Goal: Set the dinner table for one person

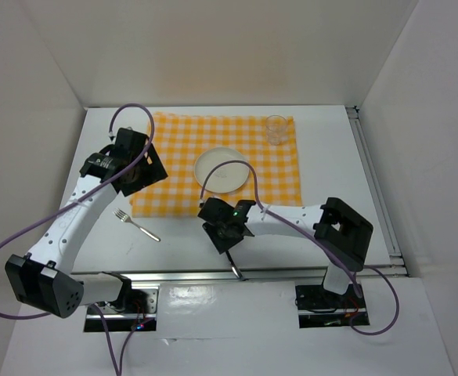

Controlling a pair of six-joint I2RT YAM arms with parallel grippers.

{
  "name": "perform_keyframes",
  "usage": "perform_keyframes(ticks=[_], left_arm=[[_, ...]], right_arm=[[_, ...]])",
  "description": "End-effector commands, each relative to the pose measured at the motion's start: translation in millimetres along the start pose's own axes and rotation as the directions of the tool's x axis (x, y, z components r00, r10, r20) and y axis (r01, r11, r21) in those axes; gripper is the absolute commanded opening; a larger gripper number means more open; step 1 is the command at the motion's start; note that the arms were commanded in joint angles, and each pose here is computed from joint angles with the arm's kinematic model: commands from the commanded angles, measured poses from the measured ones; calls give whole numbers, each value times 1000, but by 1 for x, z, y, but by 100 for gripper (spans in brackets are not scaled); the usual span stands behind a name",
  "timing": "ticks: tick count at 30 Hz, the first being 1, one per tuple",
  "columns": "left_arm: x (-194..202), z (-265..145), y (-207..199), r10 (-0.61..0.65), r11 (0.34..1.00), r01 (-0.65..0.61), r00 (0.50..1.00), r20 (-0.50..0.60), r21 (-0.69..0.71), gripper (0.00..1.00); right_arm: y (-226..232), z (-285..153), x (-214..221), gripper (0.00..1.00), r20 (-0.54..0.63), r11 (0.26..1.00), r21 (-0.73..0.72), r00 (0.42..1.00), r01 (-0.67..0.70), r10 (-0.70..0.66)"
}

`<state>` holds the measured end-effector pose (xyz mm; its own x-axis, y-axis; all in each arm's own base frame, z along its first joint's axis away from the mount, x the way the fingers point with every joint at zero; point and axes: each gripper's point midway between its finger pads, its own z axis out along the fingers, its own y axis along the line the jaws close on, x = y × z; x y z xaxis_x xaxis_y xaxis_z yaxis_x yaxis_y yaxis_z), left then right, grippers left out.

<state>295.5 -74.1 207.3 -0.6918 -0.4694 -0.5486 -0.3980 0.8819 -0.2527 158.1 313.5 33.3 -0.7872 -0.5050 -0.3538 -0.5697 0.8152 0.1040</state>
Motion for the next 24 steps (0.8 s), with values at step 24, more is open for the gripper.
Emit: perform_keyframes(ticks=[24], left_arm=[[-9, -10, -2, -4, 1000, 3, 999, 38, 29, 91]], right_arm=[[8, 48, 42, 31, -135, 994, 104, 991, 37, -23]])
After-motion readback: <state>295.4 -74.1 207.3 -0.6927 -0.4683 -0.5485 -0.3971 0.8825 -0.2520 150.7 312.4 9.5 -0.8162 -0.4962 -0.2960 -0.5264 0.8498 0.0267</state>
